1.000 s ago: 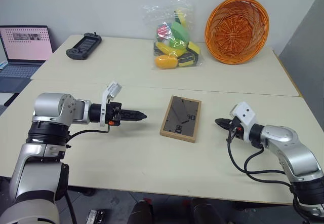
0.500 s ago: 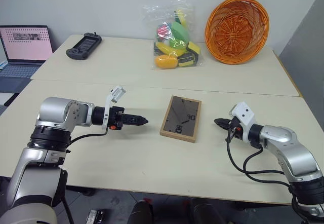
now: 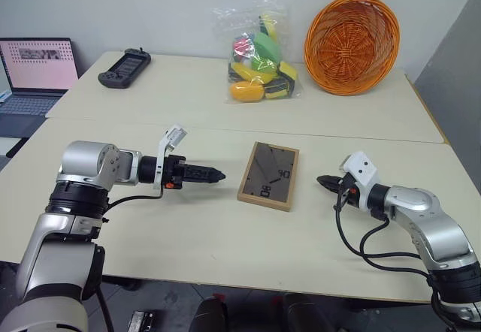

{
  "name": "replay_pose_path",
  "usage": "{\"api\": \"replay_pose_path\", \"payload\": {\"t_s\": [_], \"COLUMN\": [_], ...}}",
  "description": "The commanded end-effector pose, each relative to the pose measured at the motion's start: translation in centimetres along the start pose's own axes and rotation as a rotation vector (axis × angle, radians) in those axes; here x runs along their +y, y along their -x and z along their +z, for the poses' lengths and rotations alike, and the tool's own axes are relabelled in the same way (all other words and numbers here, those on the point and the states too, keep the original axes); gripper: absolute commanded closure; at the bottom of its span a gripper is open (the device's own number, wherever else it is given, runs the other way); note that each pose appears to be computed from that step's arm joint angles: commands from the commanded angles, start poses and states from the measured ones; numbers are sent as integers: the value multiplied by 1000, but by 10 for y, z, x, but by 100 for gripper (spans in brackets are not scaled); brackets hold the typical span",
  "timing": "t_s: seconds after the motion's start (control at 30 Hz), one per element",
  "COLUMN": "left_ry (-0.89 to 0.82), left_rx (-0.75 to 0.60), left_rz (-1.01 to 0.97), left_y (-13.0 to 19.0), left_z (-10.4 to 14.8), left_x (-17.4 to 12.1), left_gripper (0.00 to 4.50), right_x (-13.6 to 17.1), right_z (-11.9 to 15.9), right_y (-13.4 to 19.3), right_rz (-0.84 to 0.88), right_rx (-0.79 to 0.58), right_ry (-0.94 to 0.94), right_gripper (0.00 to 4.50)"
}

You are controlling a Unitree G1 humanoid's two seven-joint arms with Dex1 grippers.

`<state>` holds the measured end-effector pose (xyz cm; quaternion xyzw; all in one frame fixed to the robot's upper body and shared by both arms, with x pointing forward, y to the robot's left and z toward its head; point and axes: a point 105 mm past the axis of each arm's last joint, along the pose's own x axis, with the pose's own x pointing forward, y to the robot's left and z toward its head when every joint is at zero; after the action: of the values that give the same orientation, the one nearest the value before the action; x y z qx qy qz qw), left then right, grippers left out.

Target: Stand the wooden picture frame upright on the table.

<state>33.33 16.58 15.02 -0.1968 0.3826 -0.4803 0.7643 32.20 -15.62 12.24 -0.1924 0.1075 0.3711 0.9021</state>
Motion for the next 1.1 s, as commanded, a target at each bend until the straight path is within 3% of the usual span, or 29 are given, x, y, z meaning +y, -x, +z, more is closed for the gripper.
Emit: {"api": "replay_pose_path", "payload": {"t_s": [0.03, 0.53, 0.8, 1.1], "left_ry": [-3, 24, 58, 80], "left_rx": [-15, 32, 15, 14], "left_rz": [0, -37, -29, -65], "left_y": [-7, -56, -61, -64], "left_z": [9, 7, 6, 5], "left_x": [3, 16, 25, 20], "left_gripper": [20, 20, 20, 20], "right_x": [0, 6, -18, 1], "right_z": [14, 23, 17, 24], "right_y": [1, -19, -27, -48], "right_rz": [-14, -52, -180, -142], "right_rx": [-46, -83, -71, -131], "right_ry": [35, 57, 133, 49], "right_gripper": [450, 450, 450, 450]}}
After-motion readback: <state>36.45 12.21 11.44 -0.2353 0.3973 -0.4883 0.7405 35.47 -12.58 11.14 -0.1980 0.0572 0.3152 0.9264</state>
